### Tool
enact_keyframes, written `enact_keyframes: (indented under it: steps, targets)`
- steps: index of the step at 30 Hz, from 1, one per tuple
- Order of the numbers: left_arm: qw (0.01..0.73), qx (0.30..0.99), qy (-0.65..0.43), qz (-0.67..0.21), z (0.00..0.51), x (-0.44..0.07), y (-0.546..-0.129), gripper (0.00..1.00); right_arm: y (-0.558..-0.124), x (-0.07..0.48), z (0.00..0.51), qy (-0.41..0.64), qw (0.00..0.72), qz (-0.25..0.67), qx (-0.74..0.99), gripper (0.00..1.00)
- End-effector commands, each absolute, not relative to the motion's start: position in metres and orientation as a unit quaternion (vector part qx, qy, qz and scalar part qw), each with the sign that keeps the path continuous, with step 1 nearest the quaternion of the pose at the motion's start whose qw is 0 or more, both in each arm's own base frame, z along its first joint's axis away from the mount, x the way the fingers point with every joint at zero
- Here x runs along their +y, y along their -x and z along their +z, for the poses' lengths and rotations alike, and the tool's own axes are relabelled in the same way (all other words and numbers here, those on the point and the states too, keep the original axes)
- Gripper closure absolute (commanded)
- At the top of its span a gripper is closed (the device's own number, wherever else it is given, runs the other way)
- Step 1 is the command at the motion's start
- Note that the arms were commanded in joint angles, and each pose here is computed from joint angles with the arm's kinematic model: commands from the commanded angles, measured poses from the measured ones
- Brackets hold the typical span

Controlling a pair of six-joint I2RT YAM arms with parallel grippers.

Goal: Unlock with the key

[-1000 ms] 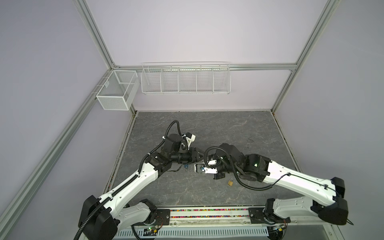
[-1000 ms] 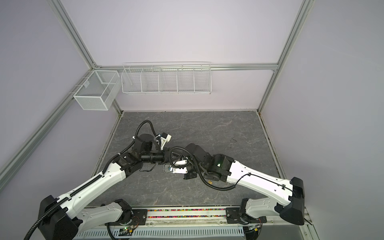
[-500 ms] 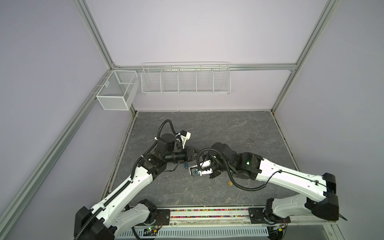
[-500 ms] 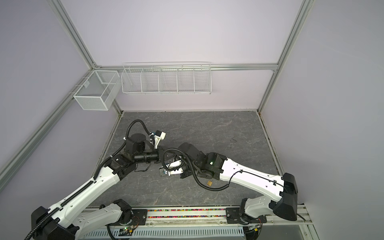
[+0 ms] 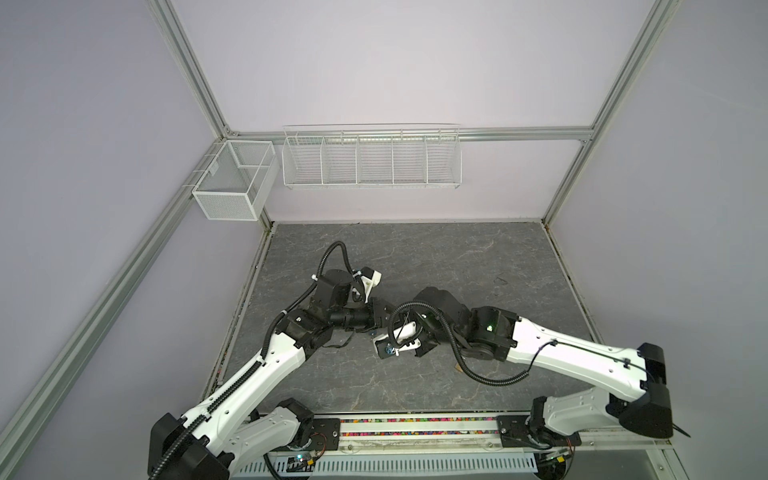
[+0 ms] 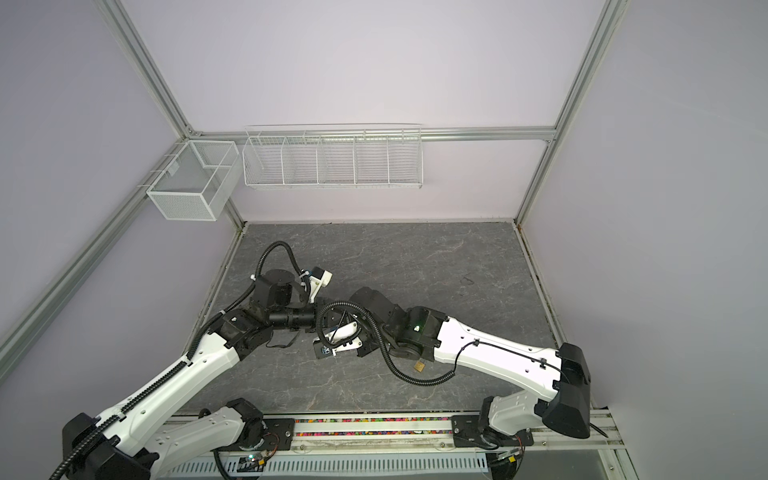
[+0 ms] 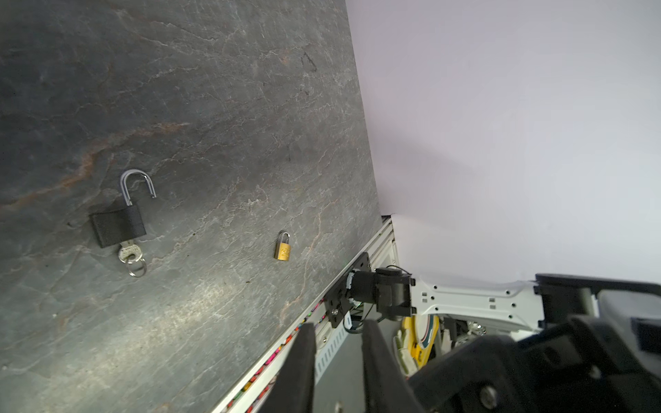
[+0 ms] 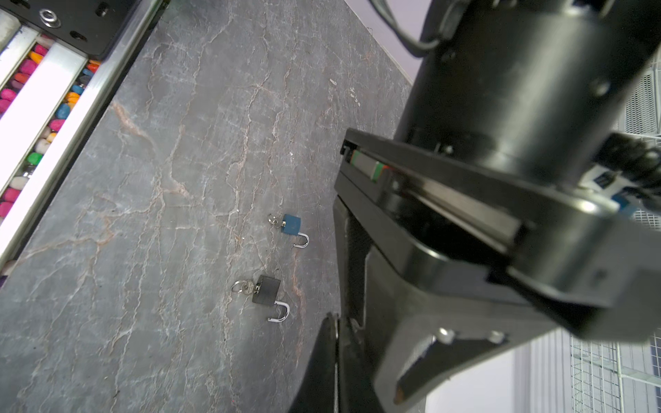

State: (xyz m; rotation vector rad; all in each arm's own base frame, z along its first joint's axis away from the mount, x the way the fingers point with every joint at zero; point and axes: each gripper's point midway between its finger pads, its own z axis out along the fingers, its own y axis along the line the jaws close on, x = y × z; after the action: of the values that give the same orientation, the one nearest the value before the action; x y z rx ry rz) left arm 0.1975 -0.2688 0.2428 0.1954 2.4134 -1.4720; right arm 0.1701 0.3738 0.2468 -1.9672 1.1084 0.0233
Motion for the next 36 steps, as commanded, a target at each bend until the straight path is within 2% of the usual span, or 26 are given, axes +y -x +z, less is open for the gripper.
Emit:
enact_keyframes:
  steps: [1, 2, 8, 19, 25, 29, 34, 35, 36]
  targets:
    - [0.151, 0.836, -0.076, -0.522, 0.246, -0.271, -0.198, 0.79, -0.171, 0.384, 0.257, 0.787, 0.447, 0.008, 0.425, 0.94]
    - [0.151, 0.833, -0.076, -0.527, 0.248, -0.272, -0.198, 0.79, -0.171, 0.384, 0.256, 0.787, 0.447, 0.008, 0.426, 0.94]
    - [0.151, 0.831, -0.073, -0.531, 0.250, -0.272, -0.198, 1.00, -0.172, 0.383, 0.256, 0.787, 0.447, 0.003, 0.425, 0.94]
    - [0.191, 0.830, -0.055, -0.521, 0.258, -0.263, -0.211, 1.00, -0.174, 0.378, 0.255, 0.783, 0.438, -0.001, 0.442, 0.94]
    - [0.254, 0.809, -0.029, -0.530, 0.278, -0.261, -0.233, 1.00, -0.172, 0.377, 0.271, 0.759, 0.451, 0.025, 0.468, 0.66]
    - [0.324, 0.784, -0.007, -0.530, 0.299, -0.257, -0.257, 1.00, -0.168, 0.364, 0.288, 0.717, 0.468, 0.081, 0.510, 0.60]
    - [0.425, 0.734, 0.036, -0.528, 0.324, -0.245, -0.289, 1.00, -0.171, 0.337, 0.320, 0.588, 0.488, 0.229, 0.604, 0.58]
    - [0.439, 0.719, 0.037, -0.537, 0.330, -0.246, -0.291, 1.00, -0.173, 0.331, 0.326, 0.557, 0.494, 0.257, 0.616, 0.56]
    - [0.453, 0.707, 0.041, -0.542, 0.336, -0.246, -0.295, 1.00, -0.179, 0.325, 0.331, 0.513, 0.501, 0.288, 0.635, 0.48]
